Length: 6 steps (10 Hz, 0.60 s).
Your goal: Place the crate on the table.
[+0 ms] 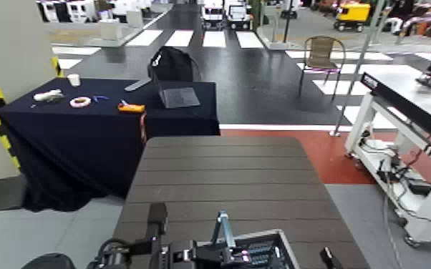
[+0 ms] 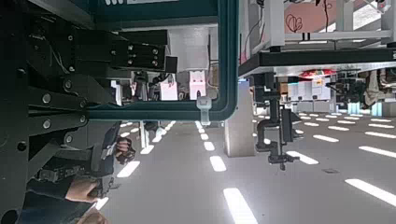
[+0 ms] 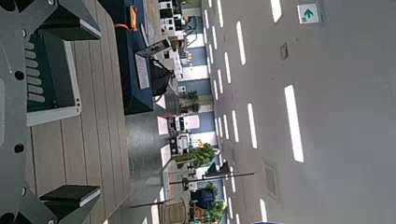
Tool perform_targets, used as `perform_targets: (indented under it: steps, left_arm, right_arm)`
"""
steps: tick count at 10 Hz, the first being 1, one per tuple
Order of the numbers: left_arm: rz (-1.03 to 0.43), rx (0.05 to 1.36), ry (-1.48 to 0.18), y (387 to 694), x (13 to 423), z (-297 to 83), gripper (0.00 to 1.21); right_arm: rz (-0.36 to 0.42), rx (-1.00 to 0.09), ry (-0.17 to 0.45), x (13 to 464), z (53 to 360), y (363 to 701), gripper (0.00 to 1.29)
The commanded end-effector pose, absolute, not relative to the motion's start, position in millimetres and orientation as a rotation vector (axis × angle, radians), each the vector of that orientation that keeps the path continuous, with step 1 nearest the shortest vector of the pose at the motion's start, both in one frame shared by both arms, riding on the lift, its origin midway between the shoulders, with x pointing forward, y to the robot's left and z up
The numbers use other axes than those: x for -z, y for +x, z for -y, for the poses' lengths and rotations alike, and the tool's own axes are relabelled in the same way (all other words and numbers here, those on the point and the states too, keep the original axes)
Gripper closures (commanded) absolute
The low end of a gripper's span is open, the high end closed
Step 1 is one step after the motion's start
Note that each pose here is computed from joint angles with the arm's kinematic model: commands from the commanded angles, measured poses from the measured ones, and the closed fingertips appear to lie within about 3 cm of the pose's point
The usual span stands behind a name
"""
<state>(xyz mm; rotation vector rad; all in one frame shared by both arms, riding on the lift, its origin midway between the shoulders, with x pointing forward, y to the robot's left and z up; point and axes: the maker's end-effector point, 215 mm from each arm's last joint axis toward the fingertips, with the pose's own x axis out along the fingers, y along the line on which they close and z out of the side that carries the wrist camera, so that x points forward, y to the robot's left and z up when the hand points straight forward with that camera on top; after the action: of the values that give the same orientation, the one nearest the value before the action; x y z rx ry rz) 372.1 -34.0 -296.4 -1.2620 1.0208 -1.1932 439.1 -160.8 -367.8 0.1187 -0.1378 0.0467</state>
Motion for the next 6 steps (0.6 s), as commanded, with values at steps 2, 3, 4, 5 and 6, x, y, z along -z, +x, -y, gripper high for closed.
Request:
perform_targets:
  steps: [2,3,4,5,6]
  left_arm:
    - [-1.015,1.194,-1.265,373.5,295.1,33.4,1.19]
    - [-1.012,1.193,-1.269,373.9,294.7,33.4,1.19]
    - [-1.004,1.186,-1.271,378.0,294.1,31.4,1.19]
    - [-1.009,1.176,-1.269,383.7,296.4,30.2,1.19]
    - [-1.013,1.166,-1.262,390.8,298.7,30.0,1.19]
  right_arm:
    - [0.137,-0.049,0.12,367.8,159.2,438.8,0.13]
    - [0.139,-0.049,0.12,367.0,159.2,439.0,0.14]
    - [0.137,-0.049,0.12,367.8,159.2,438.8,0.14]
    - [0.137,-0.049,0.122,367.9,159.4,438.9,0.14]
    - [0.139,-0.052,0.122,367.2,158.2,439.3,0.14]
